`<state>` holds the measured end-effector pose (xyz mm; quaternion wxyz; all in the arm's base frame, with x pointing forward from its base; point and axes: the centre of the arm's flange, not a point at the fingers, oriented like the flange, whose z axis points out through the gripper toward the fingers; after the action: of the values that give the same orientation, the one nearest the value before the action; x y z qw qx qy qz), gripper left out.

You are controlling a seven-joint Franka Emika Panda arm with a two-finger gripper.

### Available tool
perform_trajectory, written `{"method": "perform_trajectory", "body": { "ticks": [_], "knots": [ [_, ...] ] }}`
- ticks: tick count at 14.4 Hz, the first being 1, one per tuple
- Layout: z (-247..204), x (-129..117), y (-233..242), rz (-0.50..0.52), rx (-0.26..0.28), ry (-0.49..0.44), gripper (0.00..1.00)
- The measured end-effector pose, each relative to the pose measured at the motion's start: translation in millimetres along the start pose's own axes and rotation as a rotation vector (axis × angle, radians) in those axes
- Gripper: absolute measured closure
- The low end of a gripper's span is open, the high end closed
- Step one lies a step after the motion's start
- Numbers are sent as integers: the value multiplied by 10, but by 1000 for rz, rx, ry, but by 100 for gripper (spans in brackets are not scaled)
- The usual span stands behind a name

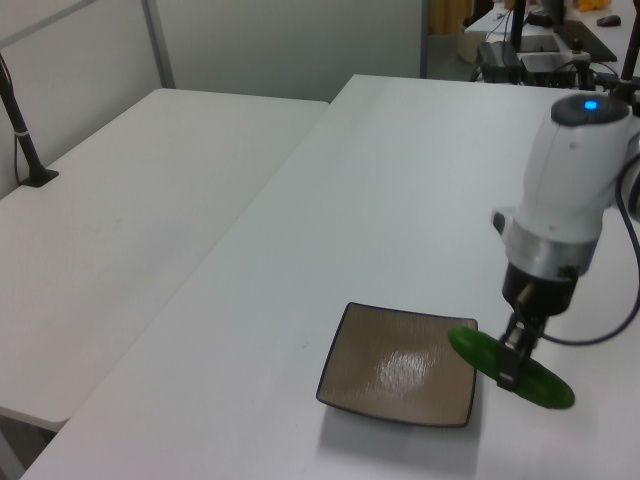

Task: Cucumber placed on a ceramic plate
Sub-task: 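Lift the cucumber and carry it over the brown plate, lowering it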

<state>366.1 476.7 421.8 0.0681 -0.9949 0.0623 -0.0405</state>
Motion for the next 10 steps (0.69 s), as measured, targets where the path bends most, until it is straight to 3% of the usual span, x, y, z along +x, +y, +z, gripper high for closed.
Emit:
{"method": "perform_trajectory", "body": {
  "ticks": [2, 4, 8, 9, 10],
  "knots": [
    [-117, 164, -16, 4, 11, 42, 59],
    [-131, 483, 17, 50, 2, 101, 59],
    [102, 1048, 88, 96, -10, 122, 59],
    [252, 1159, 114, 104, -24, 118, 55],
    [388, 1220, 133, 100, -39, 117, 41]
  ]
}}
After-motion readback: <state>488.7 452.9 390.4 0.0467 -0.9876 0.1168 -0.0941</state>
